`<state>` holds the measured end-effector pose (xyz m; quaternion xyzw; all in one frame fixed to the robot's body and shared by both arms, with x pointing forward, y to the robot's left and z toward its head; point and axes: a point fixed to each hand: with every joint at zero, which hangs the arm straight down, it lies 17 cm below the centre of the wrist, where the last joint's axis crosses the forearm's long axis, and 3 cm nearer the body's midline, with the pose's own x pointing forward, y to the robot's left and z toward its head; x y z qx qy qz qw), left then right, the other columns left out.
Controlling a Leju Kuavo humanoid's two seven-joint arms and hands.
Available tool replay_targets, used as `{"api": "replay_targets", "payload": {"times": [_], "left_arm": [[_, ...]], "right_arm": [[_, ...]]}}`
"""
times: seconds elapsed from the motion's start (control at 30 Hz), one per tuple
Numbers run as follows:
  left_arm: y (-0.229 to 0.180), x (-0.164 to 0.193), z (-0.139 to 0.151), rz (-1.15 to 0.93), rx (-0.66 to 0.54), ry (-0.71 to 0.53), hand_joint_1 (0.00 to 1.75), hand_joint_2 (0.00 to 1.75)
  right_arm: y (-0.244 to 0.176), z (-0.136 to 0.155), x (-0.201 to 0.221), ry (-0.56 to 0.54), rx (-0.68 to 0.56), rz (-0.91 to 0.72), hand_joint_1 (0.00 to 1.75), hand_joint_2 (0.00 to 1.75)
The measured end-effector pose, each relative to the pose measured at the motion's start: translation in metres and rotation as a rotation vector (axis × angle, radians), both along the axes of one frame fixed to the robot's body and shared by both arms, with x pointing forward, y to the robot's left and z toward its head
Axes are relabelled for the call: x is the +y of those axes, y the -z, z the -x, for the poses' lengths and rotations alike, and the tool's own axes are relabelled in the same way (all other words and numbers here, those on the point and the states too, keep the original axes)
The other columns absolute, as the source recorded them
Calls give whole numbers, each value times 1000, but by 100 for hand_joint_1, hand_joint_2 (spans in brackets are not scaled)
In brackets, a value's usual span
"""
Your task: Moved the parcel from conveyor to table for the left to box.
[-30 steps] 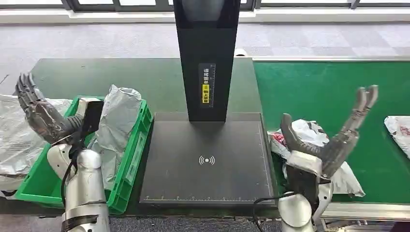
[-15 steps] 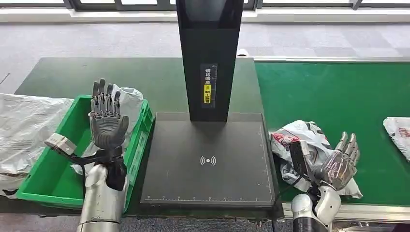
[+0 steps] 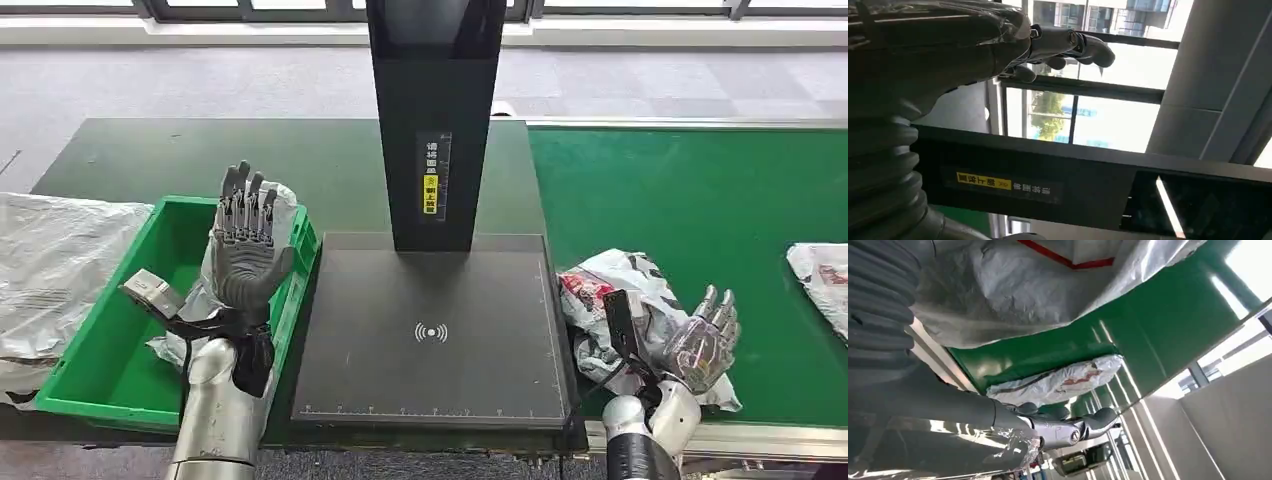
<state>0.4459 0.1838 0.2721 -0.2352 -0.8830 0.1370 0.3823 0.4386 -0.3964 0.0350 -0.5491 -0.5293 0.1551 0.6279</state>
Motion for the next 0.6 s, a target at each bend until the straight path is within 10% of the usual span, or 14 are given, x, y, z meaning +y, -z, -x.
{"api": "replay_targets", "payload": {"times": [0.47,0.5,0.6], "left_arm": [[4,1,1,-6,8,-1,0,175],[4,1,1,-6,8,-1,0,175],[7,1,2,-13,14,-6,0,175]], "right_arm": [[16,0,0,10,39,-47,0,175],[19,0,-2,20,52,-63,175,175],[40,5,-9,61,125,-122,175,175]]}}
